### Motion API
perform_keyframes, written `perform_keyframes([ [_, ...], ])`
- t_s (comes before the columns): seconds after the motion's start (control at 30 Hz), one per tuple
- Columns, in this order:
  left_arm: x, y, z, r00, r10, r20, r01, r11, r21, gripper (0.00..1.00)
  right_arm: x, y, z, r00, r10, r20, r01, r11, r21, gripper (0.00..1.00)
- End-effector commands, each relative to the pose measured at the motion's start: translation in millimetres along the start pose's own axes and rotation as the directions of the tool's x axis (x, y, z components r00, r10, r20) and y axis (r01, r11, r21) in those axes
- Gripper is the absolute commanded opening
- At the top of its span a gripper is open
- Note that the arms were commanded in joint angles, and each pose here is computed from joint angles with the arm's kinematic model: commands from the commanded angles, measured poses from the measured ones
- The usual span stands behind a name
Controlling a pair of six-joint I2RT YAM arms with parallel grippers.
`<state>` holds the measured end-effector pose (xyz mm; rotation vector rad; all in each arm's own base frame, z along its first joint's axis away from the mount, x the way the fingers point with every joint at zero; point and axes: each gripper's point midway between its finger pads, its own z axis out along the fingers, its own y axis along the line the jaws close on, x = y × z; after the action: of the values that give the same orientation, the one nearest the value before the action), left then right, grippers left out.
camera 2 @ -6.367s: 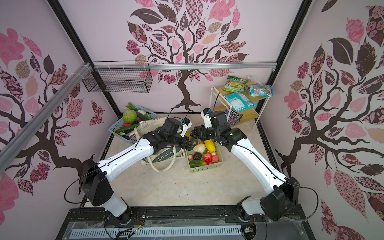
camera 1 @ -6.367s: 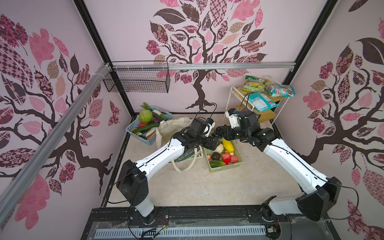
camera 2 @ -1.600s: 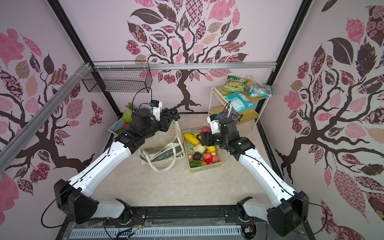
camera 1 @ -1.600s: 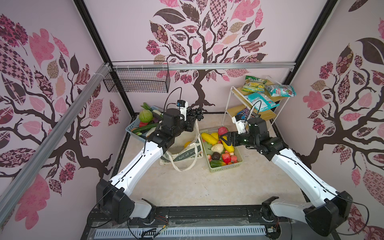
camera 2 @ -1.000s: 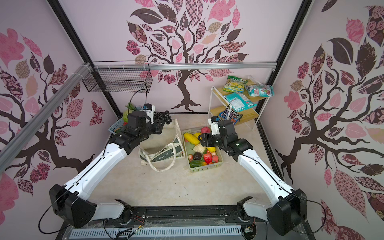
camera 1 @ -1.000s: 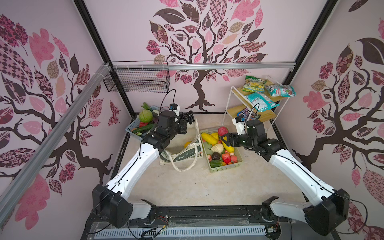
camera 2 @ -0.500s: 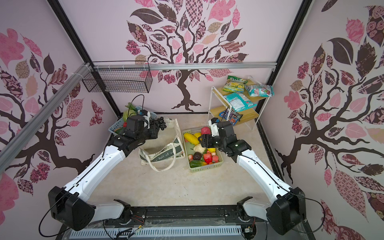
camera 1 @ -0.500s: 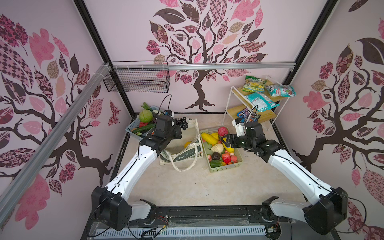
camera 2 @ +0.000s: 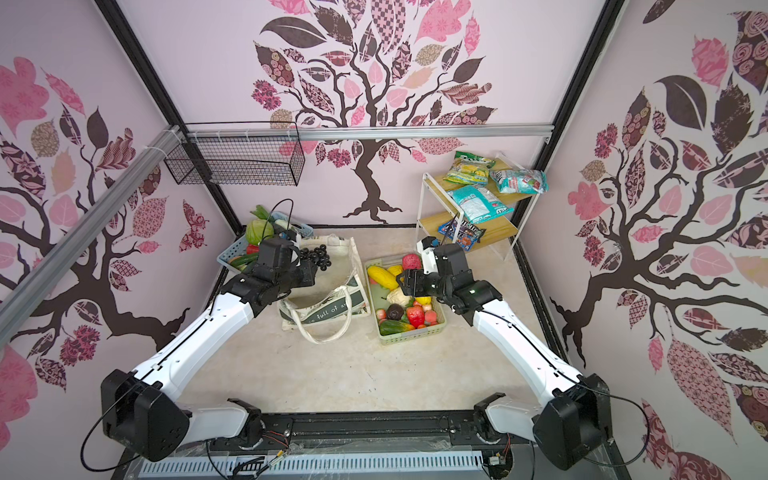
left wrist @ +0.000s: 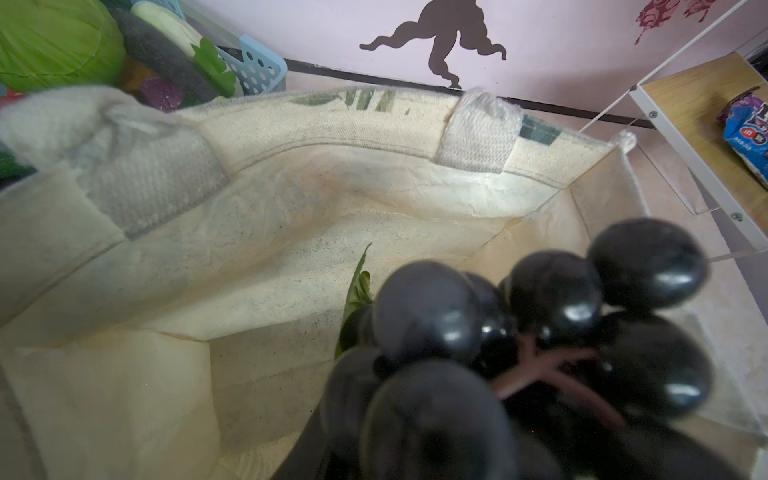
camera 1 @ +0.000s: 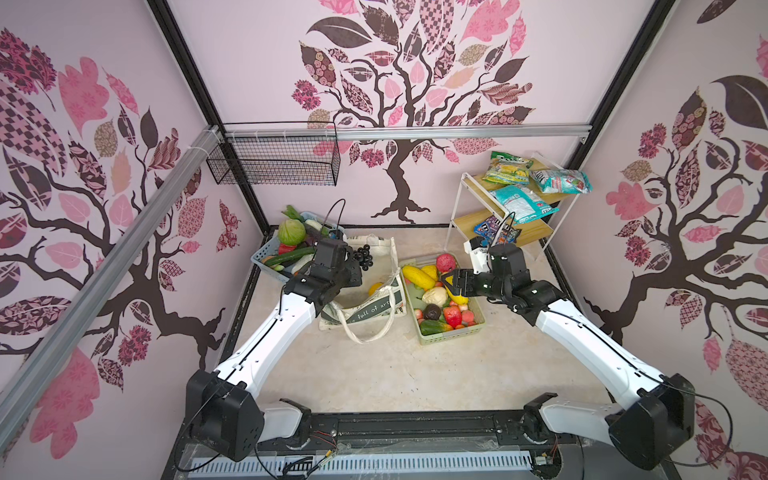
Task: Place the food into the grocery bag and tie it
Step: 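Move the grapes over the tote bag opening with the left gripper, then lower the grapes into the tote bag and open the left gripper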
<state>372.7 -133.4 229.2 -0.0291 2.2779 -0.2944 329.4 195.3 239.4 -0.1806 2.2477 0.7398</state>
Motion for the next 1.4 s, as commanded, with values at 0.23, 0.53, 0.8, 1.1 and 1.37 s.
perform_keyframes([
  [0.23, 26, 12, 15, 0.996, -0.001, -0.092, -0.004, 0.998, -0.056, 0.31, 3, -1, 7, 1.000, 0.015, -0.008, -0.015, 1.000, -0.005, 0.72],
  [0.53, 41, 24, 20, 0.988, 0.001, -0.156, -0.019, 0.993, -0.115, 0.31, 5, 0, 10, 1.000, 0.018, -0.013, -0.018, 1.000, -0.015, 0.72],
  [0.8, 49, 33, 21, 0.982, -0.001, -0.187, -0.030, 0.986, -0.164, 0.31, 9, 0, 13, 1.000, 0.018, -0.021, -0.018, 1.000, -0.019, 0.72],
  [1.1, 59, 41, 27, 0.971, 0.000, -0.239, -0.052, 0.976, -0.210, 0.31, 10, -1, 13, 1.000, 0.020, -0.022, -0.020, 1.000, -0.017, 0.72],
  [1.37, 71, 43, 35, 0.958, -0.029, -0.285, -0.036, 0.974, -0.223, 0.31, 12, -1, 14, 0.999, 0.020, -0.025, -0.021, 1.000, -0.016, 0.72],
])
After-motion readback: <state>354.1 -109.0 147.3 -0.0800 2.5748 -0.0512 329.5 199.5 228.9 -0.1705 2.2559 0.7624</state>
